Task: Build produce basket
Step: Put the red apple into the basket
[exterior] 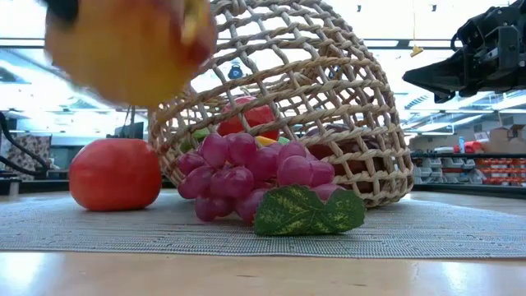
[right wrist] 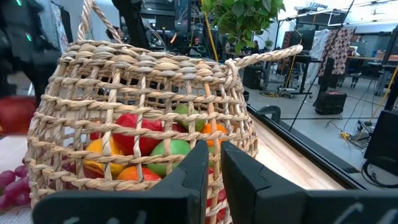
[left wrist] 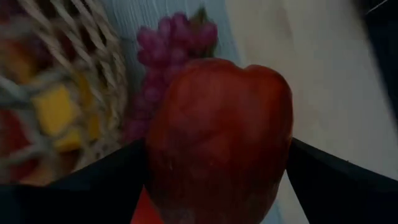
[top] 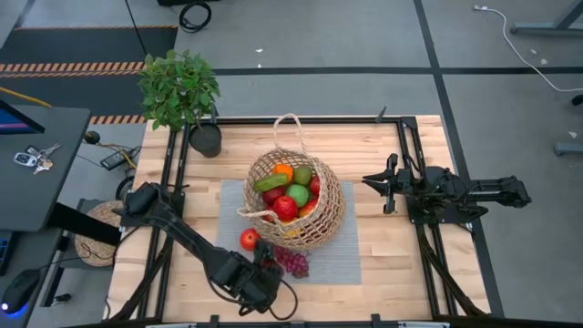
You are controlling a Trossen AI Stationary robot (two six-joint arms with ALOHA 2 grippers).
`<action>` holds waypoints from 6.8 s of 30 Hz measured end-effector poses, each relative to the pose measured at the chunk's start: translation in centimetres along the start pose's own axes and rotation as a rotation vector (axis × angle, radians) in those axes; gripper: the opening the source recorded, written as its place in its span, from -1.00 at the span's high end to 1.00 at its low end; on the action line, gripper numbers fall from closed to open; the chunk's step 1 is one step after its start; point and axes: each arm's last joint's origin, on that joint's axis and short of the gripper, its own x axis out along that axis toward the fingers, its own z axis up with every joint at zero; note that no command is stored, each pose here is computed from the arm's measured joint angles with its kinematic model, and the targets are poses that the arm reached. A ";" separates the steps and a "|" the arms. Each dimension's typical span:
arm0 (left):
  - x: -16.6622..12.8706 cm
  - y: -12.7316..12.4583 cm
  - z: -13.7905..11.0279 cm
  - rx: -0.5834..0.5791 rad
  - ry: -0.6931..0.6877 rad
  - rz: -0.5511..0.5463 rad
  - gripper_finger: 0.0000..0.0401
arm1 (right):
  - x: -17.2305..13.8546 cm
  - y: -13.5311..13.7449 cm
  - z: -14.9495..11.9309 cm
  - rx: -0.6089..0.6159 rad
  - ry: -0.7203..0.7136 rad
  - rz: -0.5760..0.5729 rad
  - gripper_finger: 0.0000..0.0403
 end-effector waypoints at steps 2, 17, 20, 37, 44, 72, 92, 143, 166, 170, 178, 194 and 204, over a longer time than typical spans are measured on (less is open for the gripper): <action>-1.6 0.3 1.0 -0.008 -0.033 0.007 -0.74 | 0.0 0.0 0.0 0.000 0.000 0.000 0.75; -12.6 4.1 5.1 0.099 -0.282 0.292 -0.74 | 0.0 0.0 0.0 0.000 0.000 0.000 0.75; -13.6 5.3 5.5 0.134 -0.307 0.428 -0.74 | 0.0 0.0 0.0 0.000 0.000 0.000 0.75; -16.2 14.2 7.3 -0.086 -0.320 0.898 -0.75 | 0.0 0.0 0.0 0.000 0.000 0.000 0.75; -17.4 18.5 6.0 -0.295 -0.371 0.788 -0.76 | 0.0 0.0 0.0 0.000 0.000 0.000 0.75; -18.2 27.9 0.8 -0.934 -0.355 0.419 -0.76 | 0.0 0.0 0.0 0.001 -0.003 -0.001 0.75; -18.3 27.1 1.5 -0.306 -0.245 0.479 -0.76 | 0.0 0.0 0.0 0.001 -0.003 0.000 0.75; -18.4 27.7 1.6 0.741 0.024 0.575 -0.76 | 0.0 0.0 0.0 0.001 -0.003 0.000 0.75; -18.0 27.8 1.9 -0.576 -0.330 0.458 -0.76 | 0.0 0.0 0.0 0.000 -0.003 0.000 0.75; -17.4 27.7 2.1 -0.626 -0.329 0.448 -0.76 | 0.0 0.0 0.0 0.001 -0.003 0.000 0.75; -16.2 27.2 2.0 -0.584 -0.233 0.436 -0.76 | 0.0 0.0 0.0 0.001 -0.004 0.000 0.75; -11.8 26.3 1.9 -0.545 0.036 0.178 -0.76 | 0.0 0.0 0.1 0.000 -0.005 0.000 0.75; -6.7 27.2 2.9 -0.459 0.163 0.144 -0.76 | 0.1 0.0 0.0 -0.001 0.005 0.000 0.75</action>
